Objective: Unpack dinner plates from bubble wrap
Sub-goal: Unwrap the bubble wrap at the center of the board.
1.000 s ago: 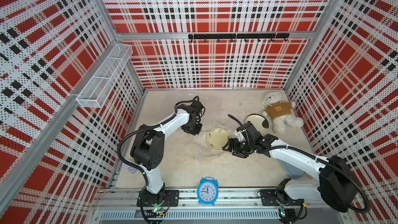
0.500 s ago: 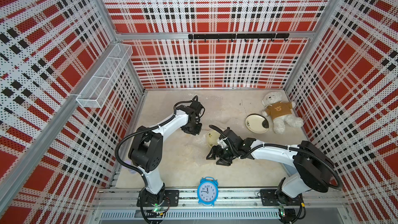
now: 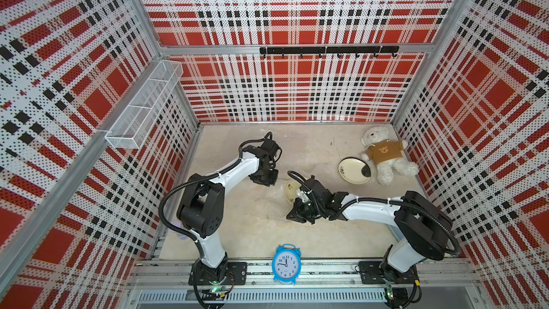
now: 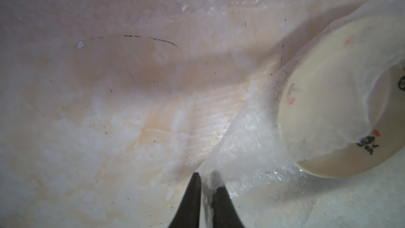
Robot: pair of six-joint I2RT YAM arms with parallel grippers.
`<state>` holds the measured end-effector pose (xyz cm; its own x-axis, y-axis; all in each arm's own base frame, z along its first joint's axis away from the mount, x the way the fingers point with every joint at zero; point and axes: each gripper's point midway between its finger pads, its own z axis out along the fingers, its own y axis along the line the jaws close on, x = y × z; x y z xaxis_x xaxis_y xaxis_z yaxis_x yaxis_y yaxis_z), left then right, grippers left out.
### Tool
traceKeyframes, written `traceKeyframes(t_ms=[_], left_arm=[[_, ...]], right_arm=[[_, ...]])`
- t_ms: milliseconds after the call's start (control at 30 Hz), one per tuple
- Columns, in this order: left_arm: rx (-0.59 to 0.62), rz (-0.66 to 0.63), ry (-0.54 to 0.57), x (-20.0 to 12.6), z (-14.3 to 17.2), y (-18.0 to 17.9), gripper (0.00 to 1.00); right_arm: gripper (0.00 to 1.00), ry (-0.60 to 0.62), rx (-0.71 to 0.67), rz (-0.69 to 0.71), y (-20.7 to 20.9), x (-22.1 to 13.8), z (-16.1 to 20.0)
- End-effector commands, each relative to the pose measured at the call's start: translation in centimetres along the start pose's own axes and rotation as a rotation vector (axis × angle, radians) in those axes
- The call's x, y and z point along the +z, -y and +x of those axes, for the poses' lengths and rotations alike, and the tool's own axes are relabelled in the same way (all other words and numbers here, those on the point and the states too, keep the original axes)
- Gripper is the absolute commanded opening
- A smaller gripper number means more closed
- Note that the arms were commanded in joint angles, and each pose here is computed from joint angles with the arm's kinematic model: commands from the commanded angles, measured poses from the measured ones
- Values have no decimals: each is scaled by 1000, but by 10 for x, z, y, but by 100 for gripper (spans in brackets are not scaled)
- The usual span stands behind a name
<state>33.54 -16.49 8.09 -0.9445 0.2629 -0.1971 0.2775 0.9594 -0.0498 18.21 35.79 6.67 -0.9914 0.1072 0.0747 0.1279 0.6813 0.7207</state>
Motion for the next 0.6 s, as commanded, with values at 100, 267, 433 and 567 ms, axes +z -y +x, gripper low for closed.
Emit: traceKeyframes(t_ms=[100,267,433,567], left_arm=[[-53,5,23,-5,-8,-19,13],[-82,12,18,-7,-11,-28,13],[-90,21,14,-9,-11,-31,13],[-94,17,9,-9,-9,-35,12]], right_arm=[[0,86,-49,72,15,-22,-4],[0,125,-62,129,30,-34,-11],[0,148,-83,179,44,-38,-16],[0,158,-81,196,55,-39,-18]])
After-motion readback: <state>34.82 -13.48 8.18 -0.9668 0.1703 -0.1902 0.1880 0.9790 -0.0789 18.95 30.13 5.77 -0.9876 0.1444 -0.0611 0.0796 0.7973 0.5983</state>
